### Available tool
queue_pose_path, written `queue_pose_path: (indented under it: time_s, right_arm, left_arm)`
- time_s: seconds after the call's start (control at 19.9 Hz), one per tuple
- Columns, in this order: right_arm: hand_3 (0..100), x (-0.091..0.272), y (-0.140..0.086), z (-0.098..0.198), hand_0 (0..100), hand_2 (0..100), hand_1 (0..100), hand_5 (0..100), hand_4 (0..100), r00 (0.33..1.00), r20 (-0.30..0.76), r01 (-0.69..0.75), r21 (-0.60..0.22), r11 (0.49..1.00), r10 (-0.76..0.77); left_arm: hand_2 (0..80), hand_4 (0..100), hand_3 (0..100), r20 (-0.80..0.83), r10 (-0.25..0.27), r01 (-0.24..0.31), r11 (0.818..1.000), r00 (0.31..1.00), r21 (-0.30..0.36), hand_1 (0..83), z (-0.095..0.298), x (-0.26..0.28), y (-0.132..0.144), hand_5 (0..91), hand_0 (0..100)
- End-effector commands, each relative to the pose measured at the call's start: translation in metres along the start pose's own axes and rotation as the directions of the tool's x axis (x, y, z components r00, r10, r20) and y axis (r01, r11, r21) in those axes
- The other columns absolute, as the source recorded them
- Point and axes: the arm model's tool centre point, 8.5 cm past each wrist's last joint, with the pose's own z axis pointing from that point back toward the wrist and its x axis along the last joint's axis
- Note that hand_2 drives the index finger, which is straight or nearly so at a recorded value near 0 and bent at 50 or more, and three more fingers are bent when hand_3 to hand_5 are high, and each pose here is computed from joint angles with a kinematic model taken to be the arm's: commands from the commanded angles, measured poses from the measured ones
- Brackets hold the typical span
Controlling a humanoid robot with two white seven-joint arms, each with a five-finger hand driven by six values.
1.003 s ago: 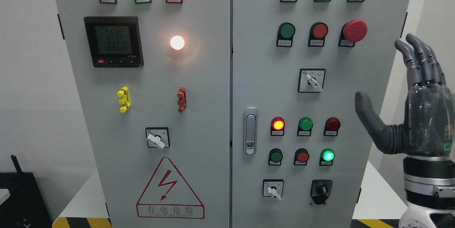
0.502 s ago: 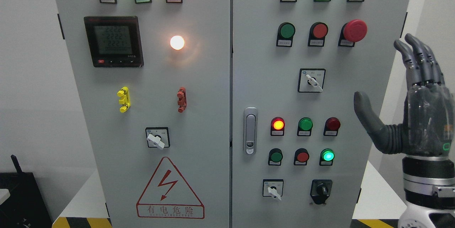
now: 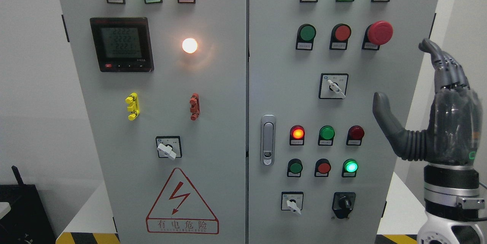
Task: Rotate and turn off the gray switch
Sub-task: 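Move the right hand toward the upper white-lever rotary switch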
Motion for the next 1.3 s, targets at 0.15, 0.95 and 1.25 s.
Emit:
queue_pose_path:
  time_s: [0.15,0.95,1.25]
  right_arm:
    - [59,0.017,0.019,-0.001,18,23,43,88,71,0.993,-0.059,0.099,-0.001,0.995,-0.099]
    - [88,0.029,0.041,-0.001,6,44,45,100,92,0.978,-0.161,0.14,0.049,0.989,-0.131]
    - [89,0.026,0.052,0.002,4,47,45,100,93,0.966,-0.223,0.147,0.066,0.987,-0.129]
  left_arm:
    - [0.0,0,0,0.032,0.029,-0.029,1.0,0.999,0.0,38.9,-0.001,0.015,0.0,0.0,12]
    - [0.0,0,0,0.034,0.028,-0.028,1.0,0.999,0.0,38.9,-0.001,0.015,0.0,0.0,12]
    - [0.0,0,0,0.034,0.029,-0.03,1.0,0.999,0.0,38.9,-0.001,0.015,0.0,0.0,12]
